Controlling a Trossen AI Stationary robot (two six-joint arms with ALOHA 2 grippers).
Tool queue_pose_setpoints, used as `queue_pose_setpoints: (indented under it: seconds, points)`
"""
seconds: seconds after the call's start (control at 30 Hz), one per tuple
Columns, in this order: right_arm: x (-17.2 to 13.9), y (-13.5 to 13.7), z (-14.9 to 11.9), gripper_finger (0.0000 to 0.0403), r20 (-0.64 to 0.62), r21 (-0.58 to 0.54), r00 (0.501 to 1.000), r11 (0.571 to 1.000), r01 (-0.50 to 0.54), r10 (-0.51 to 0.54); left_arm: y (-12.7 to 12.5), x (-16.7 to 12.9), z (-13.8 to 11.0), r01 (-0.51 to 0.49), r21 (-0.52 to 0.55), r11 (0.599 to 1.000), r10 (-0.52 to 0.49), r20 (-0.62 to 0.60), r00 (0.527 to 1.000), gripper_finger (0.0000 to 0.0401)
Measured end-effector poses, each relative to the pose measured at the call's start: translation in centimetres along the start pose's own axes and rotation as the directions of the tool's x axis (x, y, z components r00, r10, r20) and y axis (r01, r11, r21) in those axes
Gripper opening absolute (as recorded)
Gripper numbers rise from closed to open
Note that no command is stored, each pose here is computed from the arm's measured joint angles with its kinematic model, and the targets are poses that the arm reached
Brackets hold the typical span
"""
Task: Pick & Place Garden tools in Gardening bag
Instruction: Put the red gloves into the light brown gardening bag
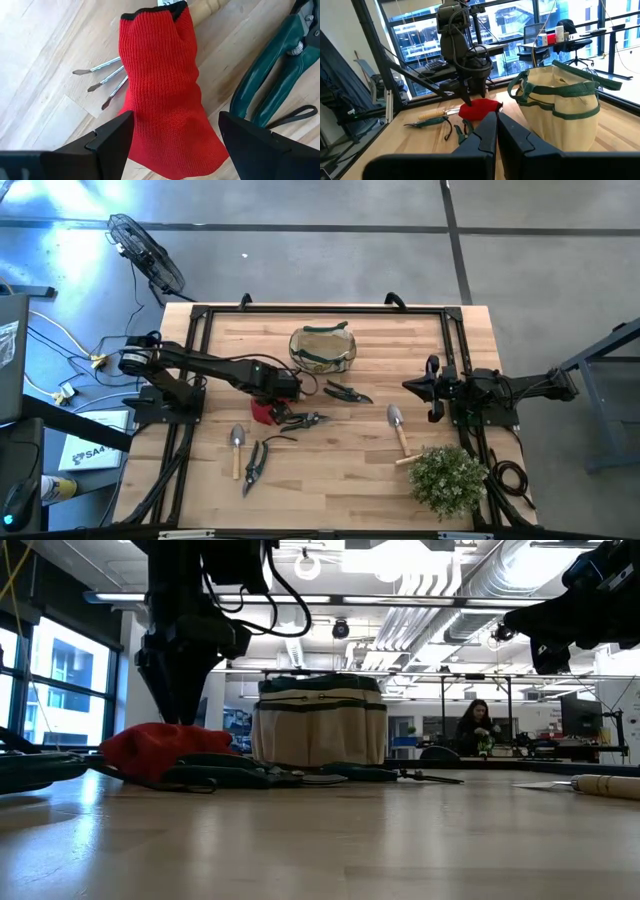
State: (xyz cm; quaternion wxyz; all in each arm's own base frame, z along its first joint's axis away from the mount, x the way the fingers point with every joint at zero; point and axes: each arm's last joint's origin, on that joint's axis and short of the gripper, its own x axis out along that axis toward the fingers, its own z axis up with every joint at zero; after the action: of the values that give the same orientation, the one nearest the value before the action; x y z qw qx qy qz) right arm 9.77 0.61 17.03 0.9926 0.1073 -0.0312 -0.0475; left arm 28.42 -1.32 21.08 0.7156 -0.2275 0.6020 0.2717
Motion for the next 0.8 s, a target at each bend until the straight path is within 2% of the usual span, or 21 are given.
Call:
queue_pose_setpoints:
  seconds: [0.33,0.53,0.8]
  points:
    - [0.0,0.0,0.0,0.0005,-0.001,0.000,1.000,1.000,0.000,0.000,-0.3,1.0,0.1,-0.021,-0.022,1.000,0.021,-0.022,1.000,0.0284]
    - [0.0,0.0,0.0,0.0005,-0.001,0.000,1.000,1.000,0.001,-0.001,-0.8,3.0,0.2,-0.054,0.044,0.998,0.057,-0.085,0.995,0.0284]
    - [0.0,0.0,0.0,0.0005,-0.002,0.010,1.000,1.000,0.001,-0.001,-1.1,4.1,0.4,-0.075,0.049,0.996,0.079,-0.083,0.993,0.0284]
